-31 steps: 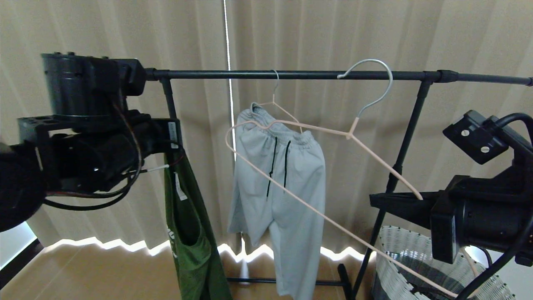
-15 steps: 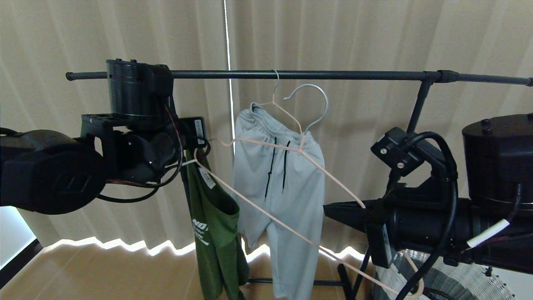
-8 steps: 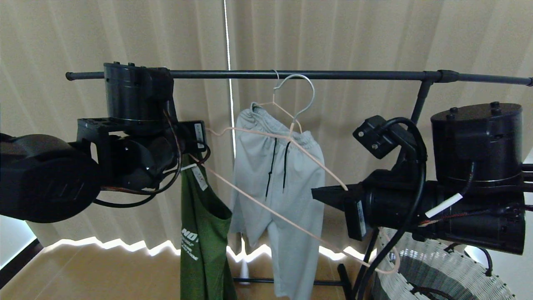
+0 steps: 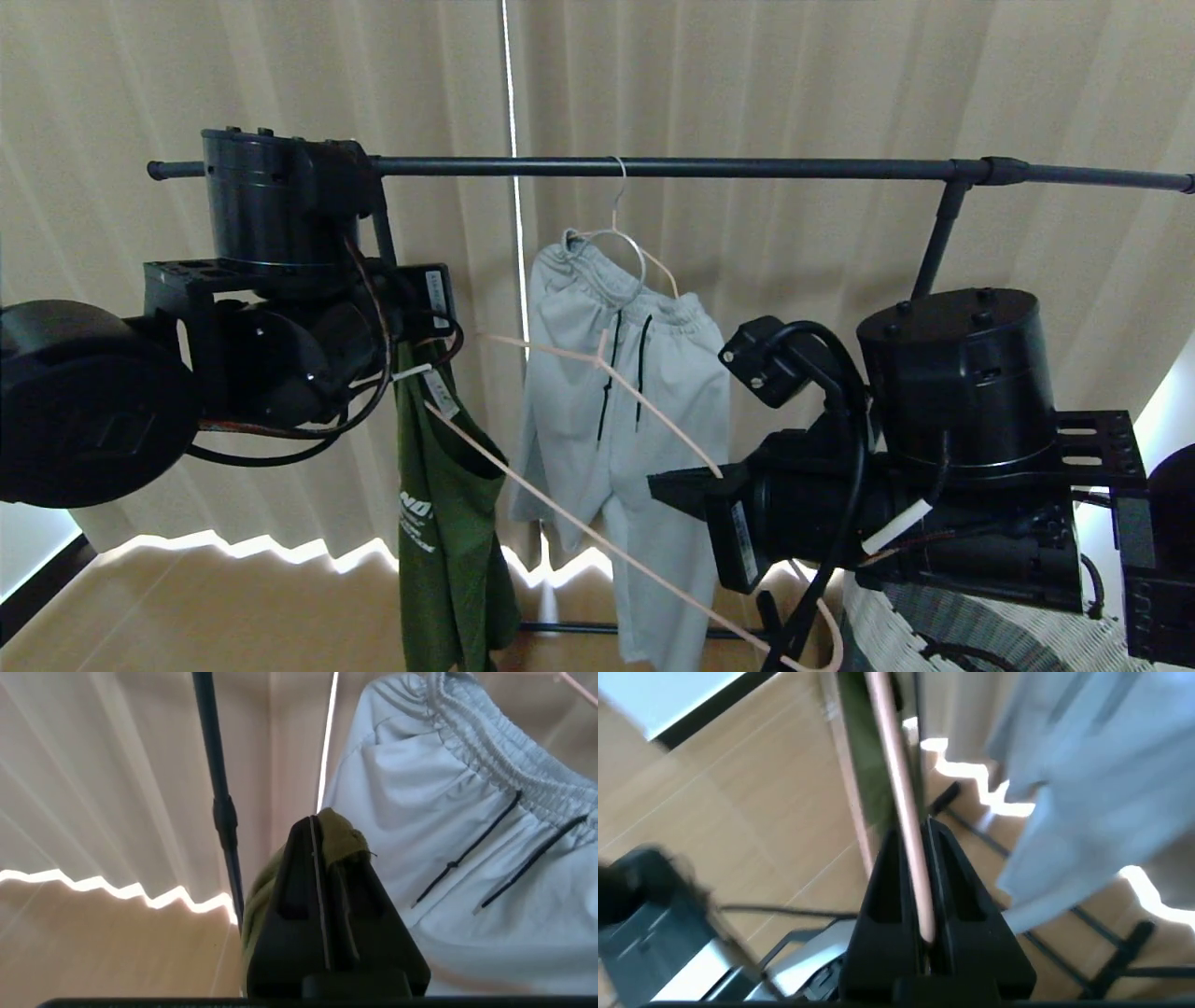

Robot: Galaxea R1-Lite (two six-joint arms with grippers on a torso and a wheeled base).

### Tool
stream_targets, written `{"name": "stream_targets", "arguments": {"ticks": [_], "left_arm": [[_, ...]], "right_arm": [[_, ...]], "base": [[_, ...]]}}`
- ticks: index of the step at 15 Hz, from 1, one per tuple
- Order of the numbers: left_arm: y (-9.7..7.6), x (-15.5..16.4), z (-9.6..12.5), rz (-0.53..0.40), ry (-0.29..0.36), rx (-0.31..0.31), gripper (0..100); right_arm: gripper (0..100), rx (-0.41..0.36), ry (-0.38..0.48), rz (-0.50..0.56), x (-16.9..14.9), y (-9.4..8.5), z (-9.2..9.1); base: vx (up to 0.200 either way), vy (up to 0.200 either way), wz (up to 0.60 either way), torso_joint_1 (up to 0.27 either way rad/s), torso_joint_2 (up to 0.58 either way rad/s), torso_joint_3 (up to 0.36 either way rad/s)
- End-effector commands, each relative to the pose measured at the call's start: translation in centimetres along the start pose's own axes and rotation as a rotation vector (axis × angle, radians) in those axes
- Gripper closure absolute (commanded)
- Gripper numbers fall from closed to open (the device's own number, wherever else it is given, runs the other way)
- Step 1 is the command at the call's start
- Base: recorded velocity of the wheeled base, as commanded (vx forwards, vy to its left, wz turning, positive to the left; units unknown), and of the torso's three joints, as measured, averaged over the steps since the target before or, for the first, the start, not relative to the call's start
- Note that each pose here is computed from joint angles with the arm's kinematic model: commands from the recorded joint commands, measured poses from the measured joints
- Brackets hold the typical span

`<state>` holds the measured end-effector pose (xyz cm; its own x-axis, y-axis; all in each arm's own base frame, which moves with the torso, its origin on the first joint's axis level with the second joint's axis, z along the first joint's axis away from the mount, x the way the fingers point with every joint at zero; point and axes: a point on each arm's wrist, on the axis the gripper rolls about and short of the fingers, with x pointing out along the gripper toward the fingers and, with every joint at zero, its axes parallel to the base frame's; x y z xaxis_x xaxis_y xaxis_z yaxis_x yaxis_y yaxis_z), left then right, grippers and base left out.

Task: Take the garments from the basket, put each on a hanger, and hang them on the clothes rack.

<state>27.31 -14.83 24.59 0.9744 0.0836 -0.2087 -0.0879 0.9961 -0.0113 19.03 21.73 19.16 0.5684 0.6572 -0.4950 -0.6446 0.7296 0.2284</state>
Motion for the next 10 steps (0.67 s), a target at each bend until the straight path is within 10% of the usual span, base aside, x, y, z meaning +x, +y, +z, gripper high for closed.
{"name": "stream_targets", "arguments": {"ticks": [1, 10], "left_arm": [[0.3, 0.1, 0.1, 0.009, -0.004, -0.005, 100], [1.6, -0.3, -0.6, 0.033, 0.018, 0.011, 100]], "right_arm": [[100, -0.013, 0.002, 0.027, -0.3, 0.8, -0.2], [100, 0.03, -0.035, 0.041, 0.2, 1.0, 0.2]], "base": [[0.0, 0.0, 0.0, 0.0, 0.0, 0.0], [0.0, 0.0, 0.0, 0.0, 0.0, 0.0]]}}
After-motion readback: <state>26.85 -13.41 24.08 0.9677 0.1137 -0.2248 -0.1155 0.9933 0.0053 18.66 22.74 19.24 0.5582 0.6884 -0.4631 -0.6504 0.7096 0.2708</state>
